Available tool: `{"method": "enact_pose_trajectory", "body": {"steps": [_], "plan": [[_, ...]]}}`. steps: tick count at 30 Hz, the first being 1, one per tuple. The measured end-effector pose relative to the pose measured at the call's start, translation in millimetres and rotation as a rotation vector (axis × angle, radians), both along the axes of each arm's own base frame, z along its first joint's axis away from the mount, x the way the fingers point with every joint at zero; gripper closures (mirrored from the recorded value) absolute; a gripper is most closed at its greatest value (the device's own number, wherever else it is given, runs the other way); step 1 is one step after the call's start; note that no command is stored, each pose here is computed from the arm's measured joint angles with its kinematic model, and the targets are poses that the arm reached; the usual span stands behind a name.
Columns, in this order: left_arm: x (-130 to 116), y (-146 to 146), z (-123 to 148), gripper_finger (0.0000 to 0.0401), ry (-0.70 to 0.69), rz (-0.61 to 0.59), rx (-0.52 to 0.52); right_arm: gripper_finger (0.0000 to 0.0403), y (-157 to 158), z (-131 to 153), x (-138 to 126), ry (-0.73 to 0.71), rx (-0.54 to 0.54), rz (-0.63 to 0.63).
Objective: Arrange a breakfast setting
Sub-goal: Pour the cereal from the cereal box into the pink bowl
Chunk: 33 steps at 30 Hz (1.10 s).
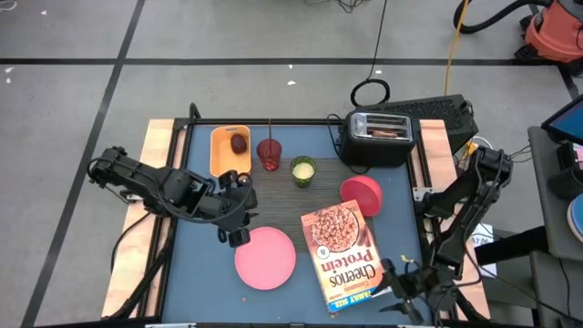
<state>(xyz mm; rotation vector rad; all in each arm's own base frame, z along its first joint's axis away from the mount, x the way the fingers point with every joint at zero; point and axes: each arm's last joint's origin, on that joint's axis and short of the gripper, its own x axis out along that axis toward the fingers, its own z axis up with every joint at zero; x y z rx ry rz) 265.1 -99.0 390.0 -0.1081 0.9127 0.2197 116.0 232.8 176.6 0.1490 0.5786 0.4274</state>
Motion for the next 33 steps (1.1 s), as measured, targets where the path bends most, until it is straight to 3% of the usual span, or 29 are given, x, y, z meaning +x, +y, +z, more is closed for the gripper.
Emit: {"method": "enact_pose_trajectory", "body": {"steps": [13, 33], "plan": [[0.0, 0.0, 0.0, 0.0277, -0.004, 0.021, -0.016, 0.0193, 1.1, -22.4, 8.4, -0.052, -0.262, 0.089], [0.0, 0.0, 0.0, 0.0277, -0.005, 0.024, -0.018, 0.0193, -0.9, -29.7, 7.6, -0.108, -0.481, 0.214]]}}
